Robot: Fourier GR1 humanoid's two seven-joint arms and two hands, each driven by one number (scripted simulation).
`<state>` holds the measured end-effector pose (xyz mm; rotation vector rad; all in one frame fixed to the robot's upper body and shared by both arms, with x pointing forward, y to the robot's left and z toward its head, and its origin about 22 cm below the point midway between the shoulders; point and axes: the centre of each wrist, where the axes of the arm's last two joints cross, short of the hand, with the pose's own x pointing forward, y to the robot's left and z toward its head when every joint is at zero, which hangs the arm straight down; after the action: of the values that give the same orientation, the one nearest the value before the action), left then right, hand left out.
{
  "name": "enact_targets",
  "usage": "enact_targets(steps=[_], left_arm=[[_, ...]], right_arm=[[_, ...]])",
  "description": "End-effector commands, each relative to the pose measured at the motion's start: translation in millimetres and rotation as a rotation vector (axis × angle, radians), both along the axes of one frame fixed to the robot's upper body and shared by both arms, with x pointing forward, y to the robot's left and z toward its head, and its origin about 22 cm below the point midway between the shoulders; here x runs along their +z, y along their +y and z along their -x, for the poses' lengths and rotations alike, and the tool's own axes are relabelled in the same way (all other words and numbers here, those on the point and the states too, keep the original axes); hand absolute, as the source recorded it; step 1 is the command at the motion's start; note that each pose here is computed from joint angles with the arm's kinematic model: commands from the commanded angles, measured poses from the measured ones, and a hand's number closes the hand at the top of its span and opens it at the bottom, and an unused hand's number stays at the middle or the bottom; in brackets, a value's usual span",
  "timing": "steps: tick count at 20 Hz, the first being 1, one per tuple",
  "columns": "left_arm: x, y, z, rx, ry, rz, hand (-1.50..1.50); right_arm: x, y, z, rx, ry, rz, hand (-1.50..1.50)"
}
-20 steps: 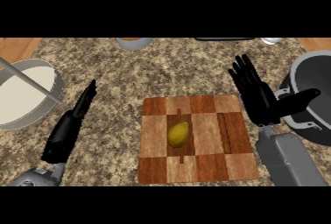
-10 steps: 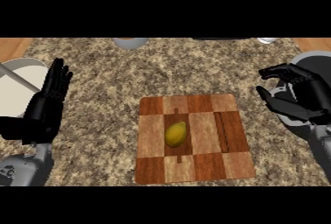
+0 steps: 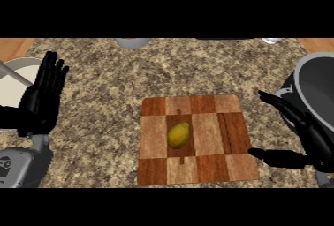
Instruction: Pick the lemon from the cutting board and place it in the pot
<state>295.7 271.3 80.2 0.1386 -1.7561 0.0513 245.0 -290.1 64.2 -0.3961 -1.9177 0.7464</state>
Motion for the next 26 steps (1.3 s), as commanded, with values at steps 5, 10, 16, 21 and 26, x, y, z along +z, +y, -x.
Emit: enact_targets(steps=[5,10,16,21,26], left_arm=[[-7,-8,7.2,-0.019,0.005,0.014,0.00],[-5,0,0.2,-0.028,0.000,0.007,0.00],[11,-3,-6.7,-0.044,-0.006,0.013,0.00],[-7,-14,-5.7,-0.030,-0.012,0.023,0.00],[-4,-6,-8.4,-0.026,0.013,0.003,0.00]], right_arm=[[27,41,35,0.011,0.161,0.322,-1.50],[60,88,28,-0.001,0.214,0.416,-1.50],[51,144,20,-0.001,0.350,0.464,-1.50],[14,146,2,-0.012,0.439,0.490,-1.50],[-4,161,15,0.024,0.438,0.489,-1.50]])
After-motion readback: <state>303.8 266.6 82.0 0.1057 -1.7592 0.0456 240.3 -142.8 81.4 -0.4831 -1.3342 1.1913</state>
